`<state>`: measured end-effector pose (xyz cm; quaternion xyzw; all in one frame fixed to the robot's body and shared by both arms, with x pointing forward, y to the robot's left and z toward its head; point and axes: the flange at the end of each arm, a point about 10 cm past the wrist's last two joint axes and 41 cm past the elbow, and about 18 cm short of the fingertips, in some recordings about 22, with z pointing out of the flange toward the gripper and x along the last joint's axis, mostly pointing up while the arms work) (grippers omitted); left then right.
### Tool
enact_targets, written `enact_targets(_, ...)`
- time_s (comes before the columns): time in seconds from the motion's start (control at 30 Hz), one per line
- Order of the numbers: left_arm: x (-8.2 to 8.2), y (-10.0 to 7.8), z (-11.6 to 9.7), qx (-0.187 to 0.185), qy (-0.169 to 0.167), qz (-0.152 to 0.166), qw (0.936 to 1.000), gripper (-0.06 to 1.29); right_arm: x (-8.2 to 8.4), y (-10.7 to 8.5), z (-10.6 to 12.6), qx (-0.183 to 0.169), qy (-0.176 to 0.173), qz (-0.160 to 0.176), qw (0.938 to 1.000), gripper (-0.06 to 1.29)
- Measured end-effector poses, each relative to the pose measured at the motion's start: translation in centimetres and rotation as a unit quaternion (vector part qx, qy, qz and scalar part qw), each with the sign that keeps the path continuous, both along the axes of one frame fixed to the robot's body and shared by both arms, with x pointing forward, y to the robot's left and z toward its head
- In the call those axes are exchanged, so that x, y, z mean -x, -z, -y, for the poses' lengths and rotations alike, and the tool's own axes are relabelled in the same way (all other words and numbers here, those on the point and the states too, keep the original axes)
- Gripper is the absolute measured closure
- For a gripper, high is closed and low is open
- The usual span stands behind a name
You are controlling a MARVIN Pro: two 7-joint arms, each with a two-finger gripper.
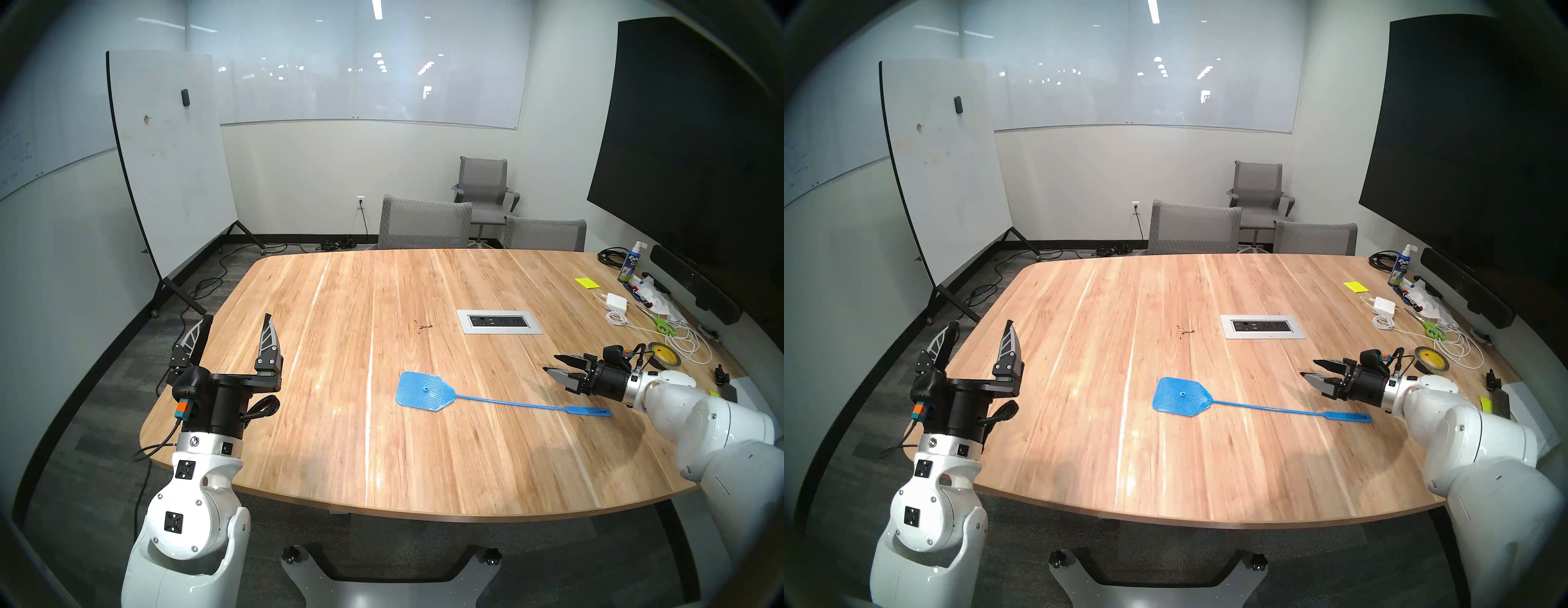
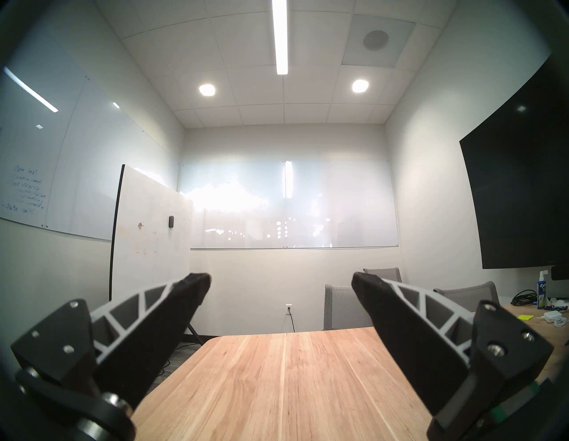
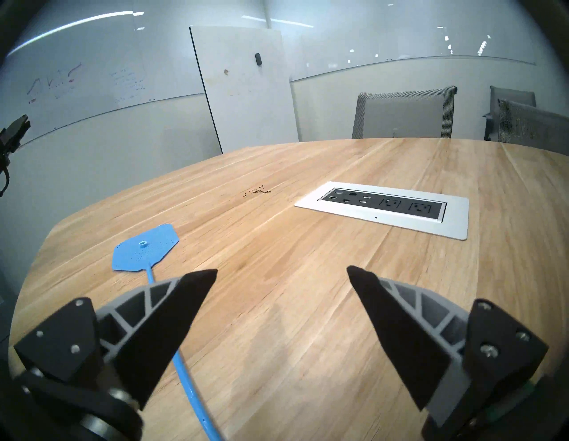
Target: Swat a bug on table
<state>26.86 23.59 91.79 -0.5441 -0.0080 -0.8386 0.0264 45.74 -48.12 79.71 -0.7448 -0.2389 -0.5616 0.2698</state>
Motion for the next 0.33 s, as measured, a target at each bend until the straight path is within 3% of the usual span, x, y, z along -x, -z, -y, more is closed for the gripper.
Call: enact_targets(0.33, -0.01, -0.01, 0.0, 0.0, 0.0, 0.0, 1.0, -0.02, 0.21, 0.77, -0.19, -0.001, 0.021, 0.035, 0.9991, 0.03)
